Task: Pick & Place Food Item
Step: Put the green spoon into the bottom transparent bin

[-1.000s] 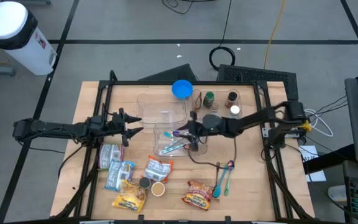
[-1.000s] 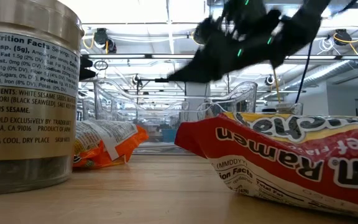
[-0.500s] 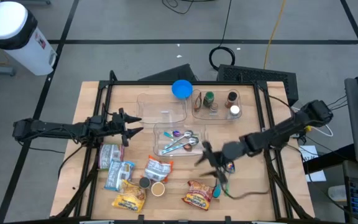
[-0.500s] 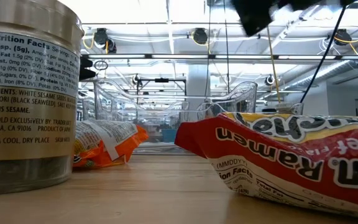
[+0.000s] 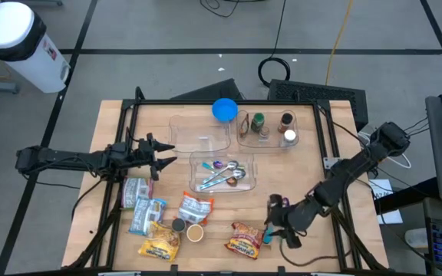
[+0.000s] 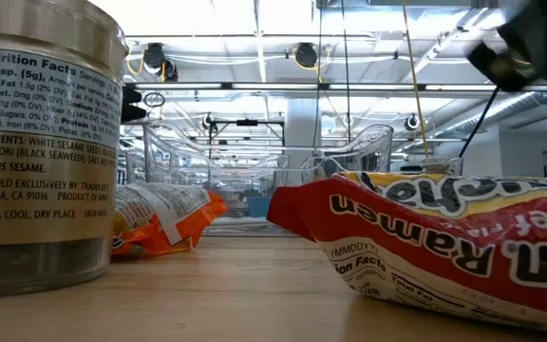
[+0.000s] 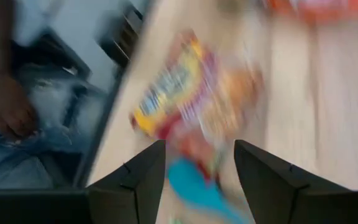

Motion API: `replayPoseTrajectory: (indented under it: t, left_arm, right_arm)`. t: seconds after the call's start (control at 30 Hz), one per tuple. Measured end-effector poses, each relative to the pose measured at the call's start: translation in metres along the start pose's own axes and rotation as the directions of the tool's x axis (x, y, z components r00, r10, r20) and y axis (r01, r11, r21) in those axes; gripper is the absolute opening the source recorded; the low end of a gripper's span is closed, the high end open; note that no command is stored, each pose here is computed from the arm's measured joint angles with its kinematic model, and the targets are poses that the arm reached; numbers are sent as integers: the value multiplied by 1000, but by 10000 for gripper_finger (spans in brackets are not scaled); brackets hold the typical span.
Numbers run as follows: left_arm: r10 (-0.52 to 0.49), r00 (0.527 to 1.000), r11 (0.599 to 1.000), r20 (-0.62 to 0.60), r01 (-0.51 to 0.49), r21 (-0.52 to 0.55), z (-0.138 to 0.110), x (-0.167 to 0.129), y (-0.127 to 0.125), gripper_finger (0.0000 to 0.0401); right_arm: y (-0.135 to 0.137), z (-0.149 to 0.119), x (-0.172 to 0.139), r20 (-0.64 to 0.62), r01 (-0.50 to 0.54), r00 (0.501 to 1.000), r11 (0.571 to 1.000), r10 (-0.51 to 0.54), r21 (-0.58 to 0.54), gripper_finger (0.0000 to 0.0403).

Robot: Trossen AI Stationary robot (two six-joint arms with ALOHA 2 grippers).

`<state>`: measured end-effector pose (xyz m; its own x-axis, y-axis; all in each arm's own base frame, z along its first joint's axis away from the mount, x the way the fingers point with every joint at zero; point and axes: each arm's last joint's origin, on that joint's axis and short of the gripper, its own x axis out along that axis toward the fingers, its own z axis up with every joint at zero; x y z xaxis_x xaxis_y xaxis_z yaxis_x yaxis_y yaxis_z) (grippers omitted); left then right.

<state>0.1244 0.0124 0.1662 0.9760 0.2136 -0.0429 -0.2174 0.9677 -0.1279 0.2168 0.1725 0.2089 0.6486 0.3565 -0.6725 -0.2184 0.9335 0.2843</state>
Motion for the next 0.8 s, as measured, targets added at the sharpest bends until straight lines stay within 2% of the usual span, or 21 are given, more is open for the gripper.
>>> replayPoseTrajectory:
  t: [0.07,0.13,0.27,0.33,0.57,0.7,0.8]
  left_arm:
    - [0,1000,1000,0,0,0,0,0,0,241]
    - [0,1000,1000,0,0,0,0,0,0,241]
    - [0,1000,1000,0,0,0,0,0,0,241]
    - [0,1000,1000,0,0,0,0,0,0,241]
    - [0,1000,1000,0,0,0,0,0,0,241]
    - [0,1000,1000,0,0,0,0,0,0,241]
    - [0,1000,1000,0,0,0,0,0,0,241]
  right_arm:
    - [-3,-10,-1,-96,59,994,991,-47,122,175]
    - [-8,-21,-3,-195,155,975,957,-108,244,170]
    - [-20,-39,-7,-318,364,916,840,-244,403,162]
    - [-25,-48,-6,-346,402,900,808,-264,430,159]
    - [-42,-71,-3,-386,477,868,744,-312,469,153]
    - [-52,-79,-3,-396,526,842,725,-368,445,147]
    - [-59,-80,-3,-399,553,822,734,-406,394,142]
